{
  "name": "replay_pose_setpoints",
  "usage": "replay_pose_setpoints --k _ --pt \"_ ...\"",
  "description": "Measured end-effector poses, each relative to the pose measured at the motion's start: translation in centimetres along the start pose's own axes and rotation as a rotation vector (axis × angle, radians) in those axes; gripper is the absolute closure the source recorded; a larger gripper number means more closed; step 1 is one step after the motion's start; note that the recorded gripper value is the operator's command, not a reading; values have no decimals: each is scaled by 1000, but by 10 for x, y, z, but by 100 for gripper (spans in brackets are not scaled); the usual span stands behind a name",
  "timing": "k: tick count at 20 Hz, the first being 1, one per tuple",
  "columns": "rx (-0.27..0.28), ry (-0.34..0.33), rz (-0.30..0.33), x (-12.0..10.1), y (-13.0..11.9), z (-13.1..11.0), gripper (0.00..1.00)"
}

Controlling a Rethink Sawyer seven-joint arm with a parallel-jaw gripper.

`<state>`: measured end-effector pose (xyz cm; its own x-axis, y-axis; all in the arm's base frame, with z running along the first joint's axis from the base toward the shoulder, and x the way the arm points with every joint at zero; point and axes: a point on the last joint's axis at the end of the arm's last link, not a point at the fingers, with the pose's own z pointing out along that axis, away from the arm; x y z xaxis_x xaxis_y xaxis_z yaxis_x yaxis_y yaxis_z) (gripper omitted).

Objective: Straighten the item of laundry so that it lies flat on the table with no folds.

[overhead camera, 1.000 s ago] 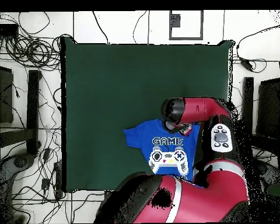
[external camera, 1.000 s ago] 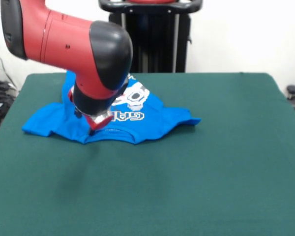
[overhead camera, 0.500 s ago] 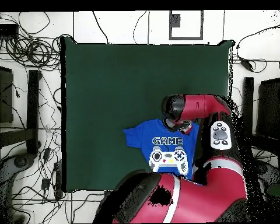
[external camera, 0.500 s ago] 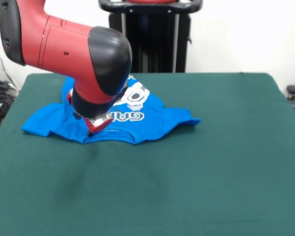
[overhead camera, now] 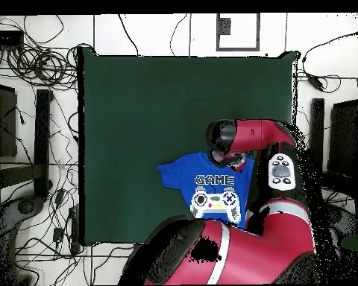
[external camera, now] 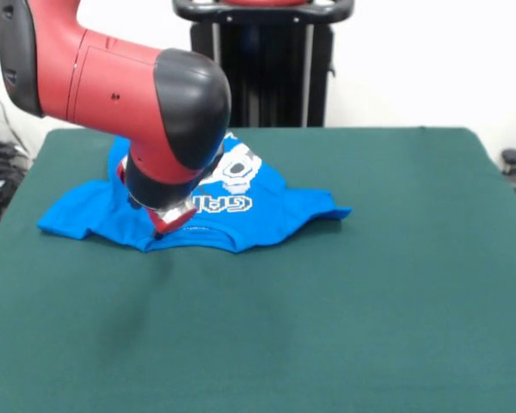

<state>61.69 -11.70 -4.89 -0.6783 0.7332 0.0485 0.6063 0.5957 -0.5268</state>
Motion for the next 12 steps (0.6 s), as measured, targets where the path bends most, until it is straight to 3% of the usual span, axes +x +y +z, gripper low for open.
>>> replay_pose_setpoints --k 12 --pt "42 25 4 -4 6 -1 0"
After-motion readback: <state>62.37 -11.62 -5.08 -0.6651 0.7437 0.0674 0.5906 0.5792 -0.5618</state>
